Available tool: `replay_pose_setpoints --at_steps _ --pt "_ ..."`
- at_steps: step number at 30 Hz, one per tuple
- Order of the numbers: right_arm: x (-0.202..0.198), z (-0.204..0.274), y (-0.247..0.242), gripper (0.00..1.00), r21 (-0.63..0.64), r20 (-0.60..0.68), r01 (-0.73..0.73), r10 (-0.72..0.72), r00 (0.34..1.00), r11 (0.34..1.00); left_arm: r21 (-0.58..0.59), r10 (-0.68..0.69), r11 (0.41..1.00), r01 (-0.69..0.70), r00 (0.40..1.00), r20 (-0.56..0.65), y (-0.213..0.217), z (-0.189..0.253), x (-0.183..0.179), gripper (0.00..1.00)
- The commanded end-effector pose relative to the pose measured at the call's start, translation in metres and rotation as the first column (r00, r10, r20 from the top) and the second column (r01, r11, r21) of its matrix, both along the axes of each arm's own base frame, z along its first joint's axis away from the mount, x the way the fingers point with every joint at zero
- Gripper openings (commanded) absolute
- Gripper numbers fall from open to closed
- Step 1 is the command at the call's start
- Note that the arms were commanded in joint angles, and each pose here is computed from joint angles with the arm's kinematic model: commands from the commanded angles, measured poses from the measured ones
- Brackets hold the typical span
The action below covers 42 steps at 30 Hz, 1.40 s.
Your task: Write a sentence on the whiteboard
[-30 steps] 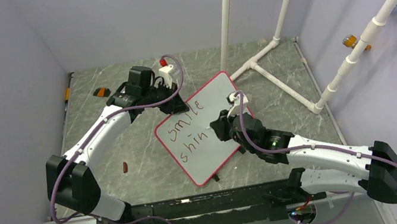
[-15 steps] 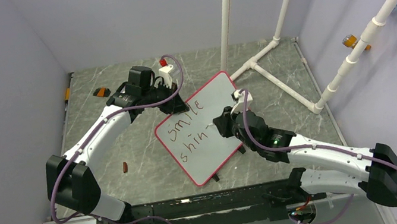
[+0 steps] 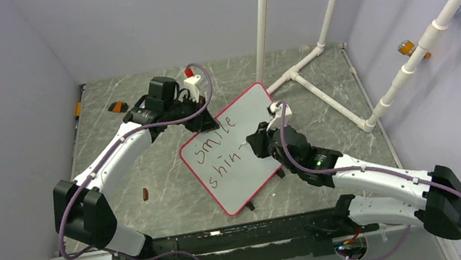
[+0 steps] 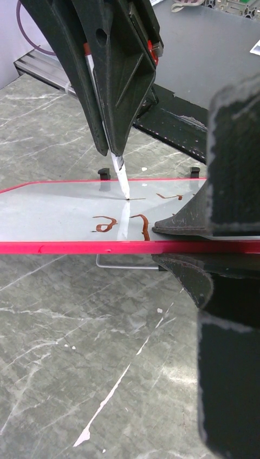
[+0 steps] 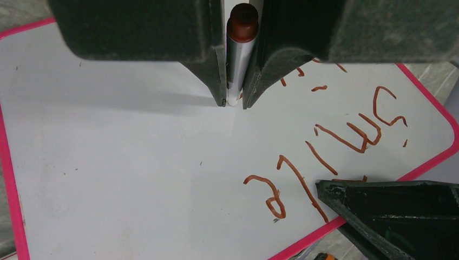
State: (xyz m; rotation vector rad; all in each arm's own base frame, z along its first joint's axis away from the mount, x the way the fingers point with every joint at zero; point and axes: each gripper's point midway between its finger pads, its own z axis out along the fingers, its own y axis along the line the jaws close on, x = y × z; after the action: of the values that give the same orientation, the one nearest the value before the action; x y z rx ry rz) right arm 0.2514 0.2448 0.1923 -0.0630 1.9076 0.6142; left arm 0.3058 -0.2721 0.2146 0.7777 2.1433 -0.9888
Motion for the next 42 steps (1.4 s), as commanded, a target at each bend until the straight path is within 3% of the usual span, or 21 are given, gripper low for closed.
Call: replay_pose_setpoints --at_steps 1,15,25,42 --pt "0.005 0.019 0.012 0.0 0.042 0.033 -0.03 0.029 0.999 0.999 0.012 0.039 0.999 -0.042 0.983 0.178 0.007 0.025 0.022 0.0" --pt "0.0 0.015 0.024 0.0 0.072 0.021 -0.083 0.082 0.996 0.994 0.012 0.039 0.999 -0.042 0.983 0.18 0.007 0.026 0.023 0.0" --pt "-0.011 -0.014 0.012 0.0 0.051 -0.044 -0.069 0.071 0.996 0.996 0.016 0.039 0.999 -0.043 0.983 0.181 0.008 0.025 0.023 0.0" --pt "-0.011 -0.025 -0.02 0.0 0.0 -0.057 0.045 -0.045 0.997 0.999 0.01 0.043 0.999 -0.045 0.983 0.179 0.008 0.027 0.022 0.0"
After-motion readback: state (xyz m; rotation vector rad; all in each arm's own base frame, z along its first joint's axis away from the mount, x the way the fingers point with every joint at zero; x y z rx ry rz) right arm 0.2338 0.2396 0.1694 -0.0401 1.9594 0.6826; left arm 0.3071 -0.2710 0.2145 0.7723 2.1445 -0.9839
